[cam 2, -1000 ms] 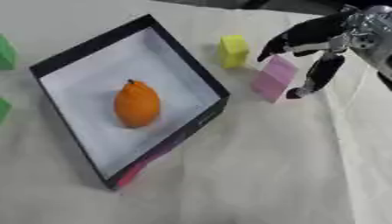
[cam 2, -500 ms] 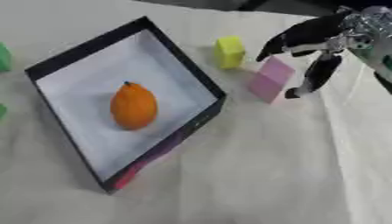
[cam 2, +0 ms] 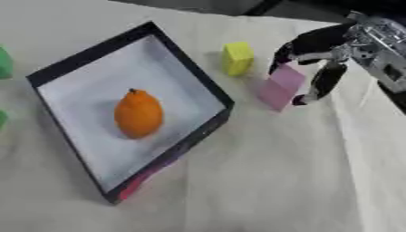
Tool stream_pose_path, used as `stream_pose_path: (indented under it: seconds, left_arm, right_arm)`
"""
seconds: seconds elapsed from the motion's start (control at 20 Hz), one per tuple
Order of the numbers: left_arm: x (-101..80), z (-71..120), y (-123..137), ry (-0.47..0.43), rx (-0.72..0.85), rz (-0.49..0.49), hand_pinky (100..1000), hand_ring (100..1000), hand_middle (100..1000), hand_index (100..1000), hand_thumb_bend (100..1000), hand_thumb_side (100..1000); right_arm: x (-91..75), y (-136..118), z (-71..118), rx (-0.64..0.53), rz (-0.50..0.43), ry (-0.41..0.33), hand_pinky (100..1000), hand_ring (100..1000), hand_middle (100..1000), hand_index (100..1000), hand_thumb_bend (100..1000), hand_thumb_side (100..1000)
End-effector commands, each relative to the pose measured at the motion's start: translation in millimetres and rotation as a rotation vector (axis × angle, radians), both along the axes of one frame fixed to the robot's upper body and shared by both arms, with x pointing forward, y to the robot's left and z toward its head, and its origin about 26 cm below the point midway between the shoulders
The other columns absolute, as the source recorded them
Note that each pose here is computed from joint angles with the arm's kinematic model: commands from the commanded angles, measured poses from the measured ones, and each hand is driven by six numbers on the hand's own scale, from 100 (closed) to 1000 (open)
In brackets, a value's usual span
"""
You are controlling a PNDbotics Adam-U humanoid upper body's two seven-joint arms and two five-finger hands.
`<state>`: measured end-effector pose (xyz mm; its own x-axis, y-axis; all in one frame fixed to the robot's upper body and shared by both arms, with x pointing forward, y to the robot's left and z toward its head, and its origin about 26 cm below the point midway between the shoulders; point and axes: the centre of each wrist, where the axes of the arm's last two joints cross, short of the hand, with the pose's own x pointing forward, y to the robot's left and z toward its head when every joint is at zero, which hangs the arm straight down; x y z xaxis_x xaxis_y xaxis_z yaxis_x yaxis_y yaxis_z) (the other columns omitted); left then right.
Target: Pick up objects on the table and place them in the box.
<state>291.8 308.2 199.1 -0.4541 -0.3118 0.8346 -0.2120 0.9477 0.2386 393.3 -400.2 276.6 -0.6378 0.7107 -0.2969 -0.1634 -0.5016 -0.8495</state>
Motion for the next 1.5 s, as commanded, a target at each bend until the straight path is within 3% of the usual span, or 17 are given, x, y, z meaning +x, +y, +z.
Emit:
stream_pose_path:
  seconds: [0.05,0.25,0.5,0.7,1.05,1.35,1.5]
  left_arm:
    - [-2.3,9.3,-0.5,-0.032,0.016,-0.009,841,746,800,834,136,888]
    - [-2.8,8.2,0.3,-0.028,0.011,-0.007,841,745,798,834,135,889]
    - [-3.7,6.3,1.6,-0.021,0.006,-0.001,841,744,798,834,132,887]
    - [-4.7,4.0,3.1,-0.020,0.006,0.008,841,744,798,834,129,880]
    - [-6.8,-4.8,3.0,-0.008,-0.005,0.027,841,745,798,834,134,874]
    - [-7.8,-7.9,3.2,0.013,-0.015,0.028,841,745,797,834,135,874]
    - [-7.6,-8.0,2.5,0.015,-0.033,0.027,841,746,799,835,135,878]
  right_arm:
    - [-0.6,-7.3,9.1,-0.038,0.035,0.035,871,806,703,785,446,287]
    - [1.9,-7.7,5.6,0.037,0.034,0.039,851,753,595,689,240,248]
    - [0.1,0.4,18.6,0.126,0.046,0.004,826,696,488,582,116,258]
    - [-4.4,22.1,47.6,0.145,0.088,-0.065,813,663,480,574,100,290]
    - [-10.2,93.0,109.4,0.154,0.250,-0.139,798,634,489,582,105,314]
    - [-6.6,149.8,135.2,0.105,0.370,-0.169,786,648,500,590,205,357]
    - [0.6,184.6,139.4,0.085,0.431,-0.186,780,644,500,591,208,347]
